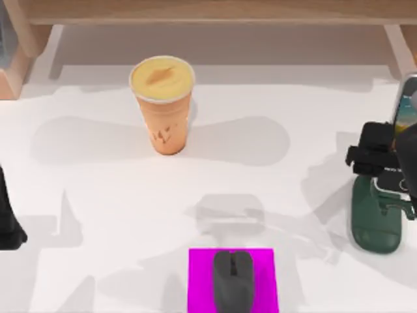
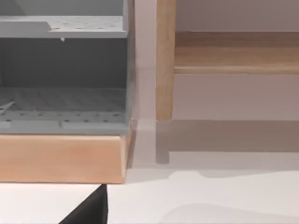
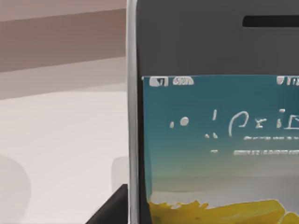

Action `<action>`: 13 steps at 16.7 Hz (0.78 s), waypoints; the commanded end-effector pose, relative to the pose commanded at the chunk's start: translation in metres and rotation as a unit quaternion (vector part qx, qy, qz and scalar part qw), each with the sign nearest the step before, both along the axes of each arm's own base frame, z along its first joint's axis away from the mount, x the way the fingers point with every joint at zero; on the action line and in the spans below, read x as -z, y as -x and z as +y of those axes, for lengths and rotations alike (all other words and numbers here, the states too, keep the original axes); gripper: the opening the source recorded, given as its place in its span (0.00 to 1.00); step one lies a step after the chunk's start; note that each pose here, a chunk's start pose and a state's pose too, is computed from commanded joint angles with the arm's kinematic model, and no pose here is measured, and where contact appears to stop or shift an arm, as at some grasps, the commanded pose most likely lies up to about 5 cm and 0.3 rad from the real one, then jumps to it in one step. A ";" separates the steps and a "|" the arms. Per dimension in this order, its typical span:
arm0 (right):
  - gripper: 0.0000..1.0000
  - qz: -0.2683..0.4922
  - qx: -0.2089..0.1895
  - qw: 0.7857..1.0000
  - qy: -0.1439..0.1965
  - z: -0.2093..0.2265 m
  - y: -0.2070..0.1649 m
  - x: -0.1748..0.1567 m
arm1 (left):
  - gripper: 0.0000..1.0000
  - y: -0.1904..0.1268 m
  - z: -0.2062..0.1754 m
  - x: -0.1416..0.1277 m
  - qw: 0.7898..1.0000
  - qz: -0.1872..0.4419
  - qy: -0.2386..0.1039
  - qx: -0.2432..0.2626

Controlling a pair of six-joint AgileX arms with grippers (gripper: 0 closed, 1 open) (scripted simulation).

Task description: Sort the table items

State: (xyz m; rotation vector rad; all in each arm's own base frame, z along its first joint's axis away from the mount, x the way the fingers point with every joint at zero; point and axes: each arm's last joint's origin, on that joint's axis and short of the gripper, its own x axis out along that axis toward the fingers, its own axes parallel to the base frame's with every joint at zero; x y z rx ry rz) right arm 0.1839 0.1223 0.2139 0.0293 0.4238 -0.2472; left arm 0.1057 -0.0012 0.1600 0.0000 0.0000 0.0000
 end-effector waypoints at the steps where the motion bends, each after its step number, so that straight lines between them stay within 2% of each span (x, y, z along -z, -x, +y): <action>1: 0.23 0.000 0.000 1.000 0.000 0.000 0.000 0.000 | 1.00 0.000 0.000 0.000 1.000 0.000 0.000 0.000; 11: 0.98 0.000 0.000 1.000 0.000 0.000 0.000 0.000 | 1.00 0.000 0.000 0.000 1.000 0.000 0.000 0.000; 13: 1.00 0.000 0.000 1.000 0.000 0.000 0.000 0.000 | 1.00 0.000 0.000 0.000 1.000 0.000 0.000 0.000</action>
